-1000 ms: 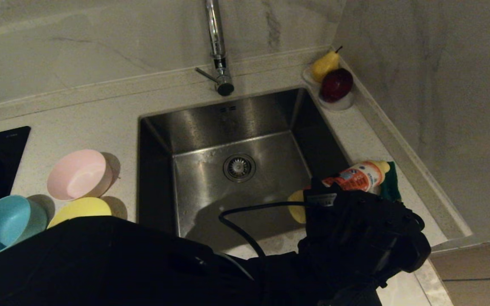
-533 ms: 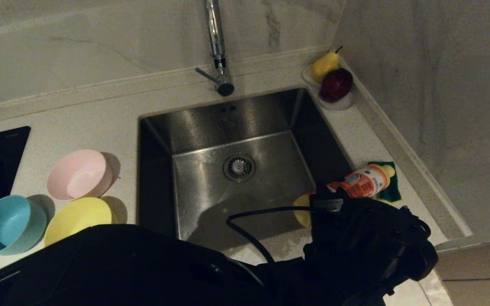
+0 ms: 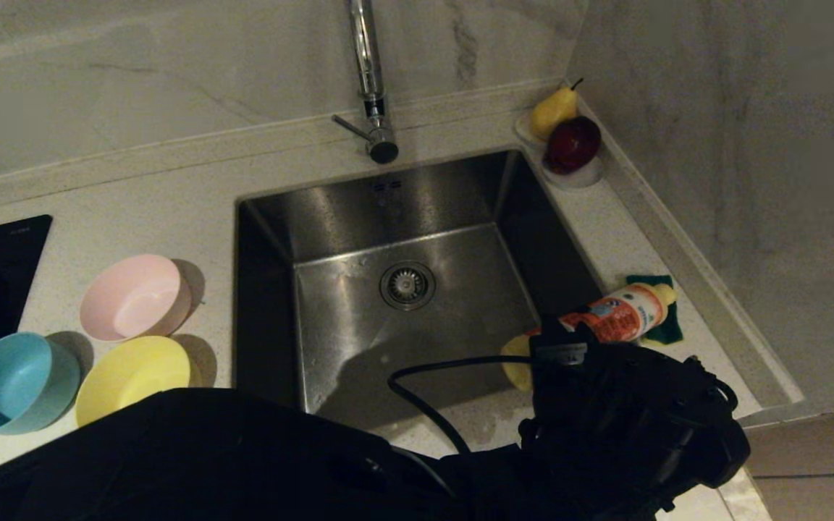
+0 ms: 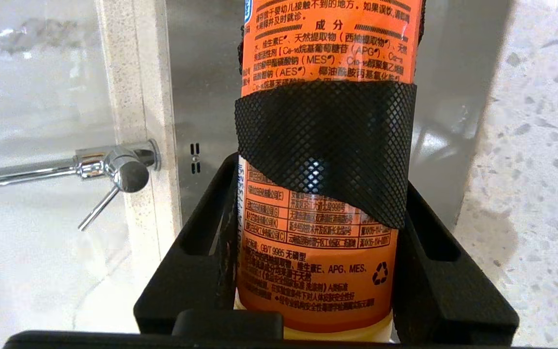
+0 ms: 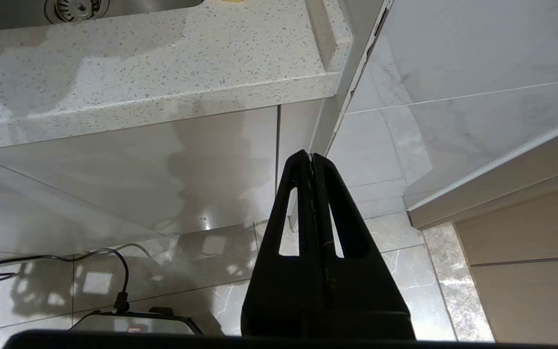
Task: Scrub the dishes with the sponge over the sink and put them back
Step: Squeeze it onto the sponge, then place the dish soap on the table
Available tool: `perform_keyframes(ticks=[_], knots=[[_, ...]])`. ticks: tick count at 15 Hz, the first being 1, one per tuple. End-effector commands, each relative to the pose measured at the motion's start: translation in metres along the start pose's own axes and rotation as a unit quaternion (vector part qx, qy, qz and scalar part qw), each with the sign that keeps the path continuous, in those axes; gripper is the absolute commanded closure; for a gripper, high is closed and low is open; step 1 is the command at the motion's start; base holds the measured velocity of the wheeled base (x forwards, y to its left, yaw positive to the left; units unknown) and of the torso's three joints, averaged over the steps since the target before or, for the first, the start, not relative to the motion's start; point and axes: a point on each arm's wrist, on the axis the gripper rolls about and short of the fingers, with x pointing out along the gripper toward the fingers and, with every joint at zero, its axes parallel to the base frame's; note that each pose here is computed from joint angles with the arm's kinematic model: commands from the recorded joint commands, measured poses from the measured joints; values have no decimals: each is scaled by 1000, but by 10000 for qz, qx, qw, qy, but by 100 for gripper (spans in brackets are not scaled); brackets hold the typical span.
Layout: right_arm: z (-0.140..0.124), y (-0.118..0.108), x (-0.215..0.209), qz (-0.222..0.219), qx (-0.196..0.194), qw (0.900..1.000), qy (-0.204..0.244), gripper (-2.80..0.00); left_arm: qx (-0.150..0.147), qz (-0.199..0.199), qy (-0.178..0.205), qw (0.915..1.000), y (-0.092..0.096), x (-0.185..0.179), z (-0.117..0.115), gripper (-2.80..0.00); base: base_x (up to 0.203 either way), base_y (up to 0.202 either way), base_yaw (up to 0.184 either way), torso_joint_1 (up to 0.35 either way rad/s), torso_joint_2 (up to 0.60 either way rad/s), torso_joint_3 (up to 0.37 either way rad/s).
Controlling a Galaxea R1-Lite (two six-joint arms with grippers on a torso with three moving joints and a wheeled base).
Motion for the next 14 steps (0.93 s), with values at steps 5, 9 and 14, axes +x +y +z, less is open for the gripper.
perform_keyframes(ticks=[5, 9, 14], knots=[[0, 0, 0, 1, -3, 10000, -4, 0, -431, 248, -45, 9988, 6, 1, 4, 0, 0, 0, 0, 0, 0, 0], [0, 0, 0, 1, -3, 10000, -4, 0, -1079, 359, -149, 9934, 24, -2, 6, 0, 0, 0, 0, 0, 0, 0], [0, 0, 0, 1, -3, 10000, -4, 0, -1905, 559, -320, 9796, 64, -13, 4, 0, 0, 0, 0, 0, 0, 0]])
